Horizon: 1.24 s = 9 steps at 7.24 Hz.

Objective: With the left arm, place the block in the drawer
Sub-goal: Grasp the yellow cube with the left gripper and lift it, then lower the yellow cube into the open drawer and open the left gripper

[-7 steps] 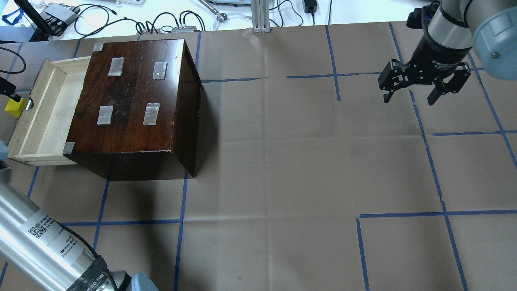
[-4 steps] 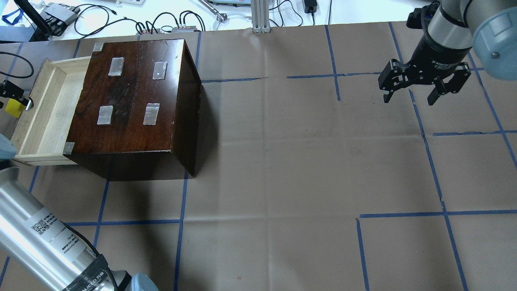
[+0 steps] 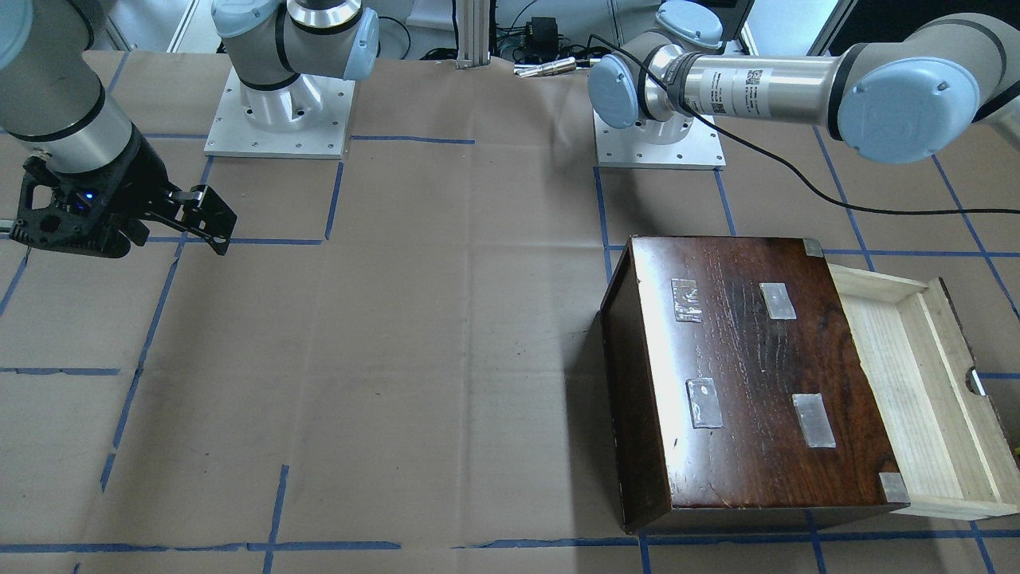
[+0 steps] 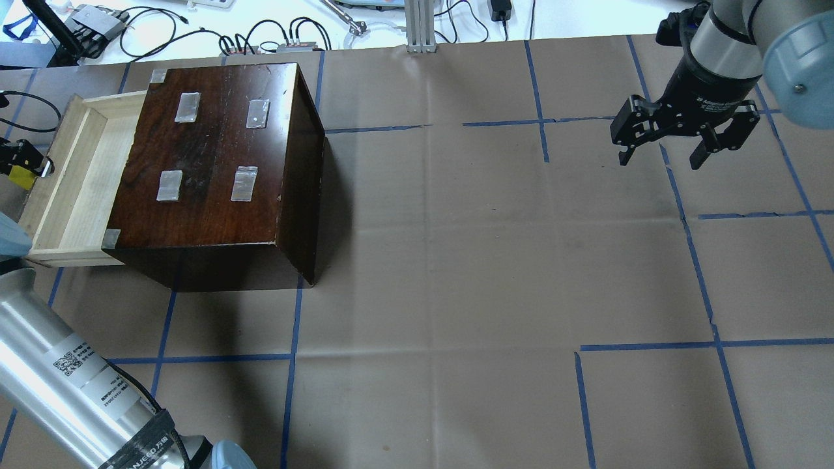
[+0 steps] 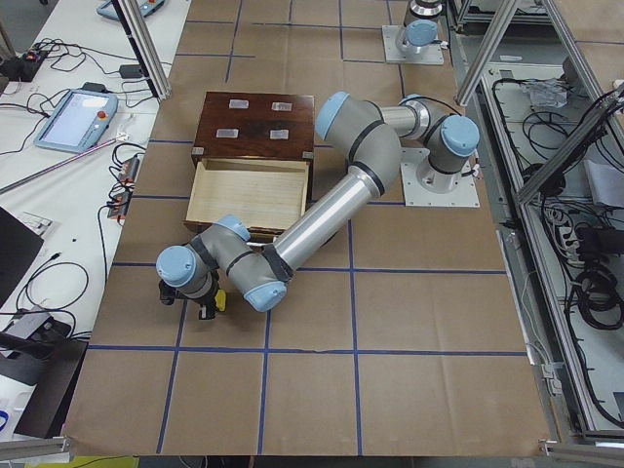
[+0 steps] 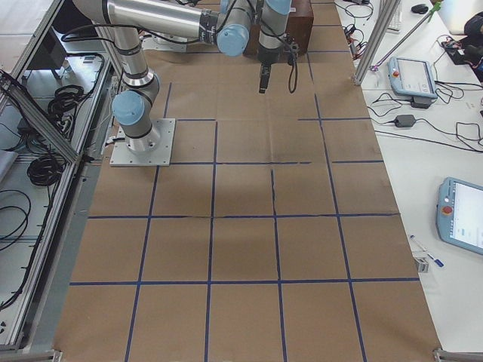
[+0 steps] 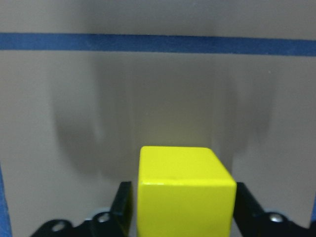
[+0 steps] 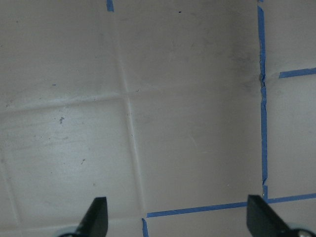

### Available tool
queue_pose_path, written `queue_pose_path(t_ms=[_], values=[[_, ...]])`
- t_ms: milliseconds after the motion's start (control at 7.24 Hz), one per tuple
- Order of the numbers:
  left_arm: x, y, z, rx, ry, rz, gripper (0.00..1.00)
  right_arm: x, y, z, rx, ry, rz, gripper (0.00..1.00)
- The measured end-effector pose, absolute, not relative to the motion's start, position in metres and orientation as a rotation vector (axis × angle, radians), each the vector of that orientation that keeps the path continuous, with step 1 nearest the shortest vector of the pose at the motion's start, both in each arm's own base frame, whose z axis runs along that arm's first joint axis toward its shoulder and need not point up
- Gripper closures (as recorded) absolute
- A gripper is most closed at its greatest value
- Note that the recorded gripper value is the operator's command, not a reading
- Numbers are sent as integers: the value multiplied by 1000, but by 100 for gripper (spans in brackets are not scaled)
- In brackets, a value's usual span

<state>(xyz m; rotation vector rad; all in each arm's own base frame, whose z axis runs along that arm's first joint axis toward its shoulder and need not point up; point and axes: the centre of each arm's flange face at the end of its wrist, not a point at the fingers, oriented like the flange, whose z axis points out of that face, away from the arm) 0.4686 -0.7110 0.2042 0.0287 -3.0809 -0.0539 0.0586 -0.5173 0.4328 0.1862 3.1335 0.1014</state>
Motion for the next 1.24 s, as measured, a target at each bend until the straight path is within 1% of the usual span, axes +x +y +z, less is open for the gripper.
queue_pose_path(t_ms=[138,414,552,691,829,967,1243], values=[[463,-707,237,29,-3081,-55,100,59,-517,433,187,3133,102,0],[423,-680,342,11,-3053,-102,100,59,-517,432,187,3133,103,0],[389,-664,381,-4,-3036,-133,100,59,-517,433,187,3133,102,0],[354,-649,403,-2,-3020,-161,100,59,-517,433,187,3133,102,0],[315,-634,409,3,-3000,-199,100,59,-517,433,186,3133,102,0],[282,-625,399,11,-2974,-251,100,59,-517,432,187,3133,103,0],[241,-626,362,5,-2967,-281,100,59,-517,433,186,3133,102,0]])
